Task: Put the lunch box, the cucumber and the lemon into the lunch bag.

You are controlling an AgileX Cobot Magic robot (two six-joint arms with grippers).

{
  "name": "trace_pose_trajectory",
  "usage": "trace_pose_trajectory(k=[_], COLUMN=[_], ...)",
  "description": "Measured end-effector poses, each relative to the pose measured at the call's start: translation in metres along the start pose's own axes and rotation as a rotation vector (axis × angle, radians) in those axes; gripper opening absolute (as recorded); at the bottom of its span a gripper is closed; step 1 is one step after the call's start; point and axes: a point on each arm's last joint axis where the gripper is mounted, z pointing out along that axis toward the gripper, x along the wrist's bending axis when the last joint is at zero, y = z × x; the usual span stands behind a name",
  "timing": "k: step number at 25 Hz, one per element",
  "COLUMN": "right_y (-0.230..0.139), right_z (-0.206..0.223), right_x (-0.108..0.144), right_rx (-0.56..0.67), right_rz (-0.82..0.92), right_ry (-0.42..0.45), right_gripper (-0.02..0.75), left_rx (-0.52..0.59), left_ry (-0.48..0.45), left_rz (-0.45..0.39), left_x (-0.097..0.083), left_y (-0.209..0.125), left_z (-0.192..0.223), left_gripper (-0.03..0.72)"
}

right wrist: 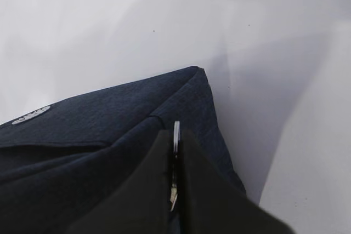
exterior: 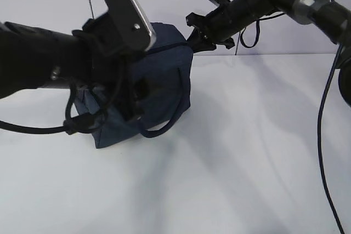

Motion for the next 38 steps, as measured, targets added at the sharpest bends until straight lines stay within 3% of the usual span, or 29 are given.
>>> trace_pose_trajectory(k=[5, 8, 11, 13, 21, 28, 32, 35, 38], right_y=[0.000, 0.000, 0.000, 0.000, 0.000, 0.000, 0.000, 0.001, 0.001], right_z=[0.001, 0.001, 0.001, 0.001, 0.001, 0.000, 0.000, 0.000, 0.000], right_x=[0.001, 0.001, 0.001, 0.001, 0.001, 0.002, 0.002, 0.004, 0.006], right_rx=[0.000, 0.000, 0.000, 0.000, 0.001, -0.001, -0.001, -0.007, -0.015], right_rz=[0.000, 0.000, 0.000, 0.000, 0.000, -0.007, -0.038, -0.051, -0.053], right_ry=[0.004, 0.004, 0.005, 0.005, 0.006, 0.010, 0.010, 0.029, 0.051], right_gripper=[-0.013, -0.013, -0.013, -0.013, -0.013, -0.013, -0.011, 0.047, 0.198], left_rx=[0.161, 0.220, 0.233, 0.238, 0.311, 0.296, 0.286, 0.284, 0.283], left_ry=[-0.086, -0.104, -0.101, -0.100, -0.103, -0.025, -0.013, -0.015, -0.016], left_rz=[0.090, 0.154, 0.189, 0.202, 0.257, 0.121, 0.072, 0.049, 0.036], left_x=[-0.009, -0.007, -0.004, -0.003, 0.001, 0.026, 0.030, 0.030, 0.030], left_y=[-0.012, -0.013, -0.010, -0.010, -0.017, -0.023, -0.024, -0.024, -0.024], left_z=[0.033, 0.047, 0.051, 0.051, 0.049, 0.043, 0.043, 0.043, 0.043], left_gripper=[0.442, 0.299, 0.096, 0.039, 0.014, 0.013, 0.013, 0.013, 0.015])
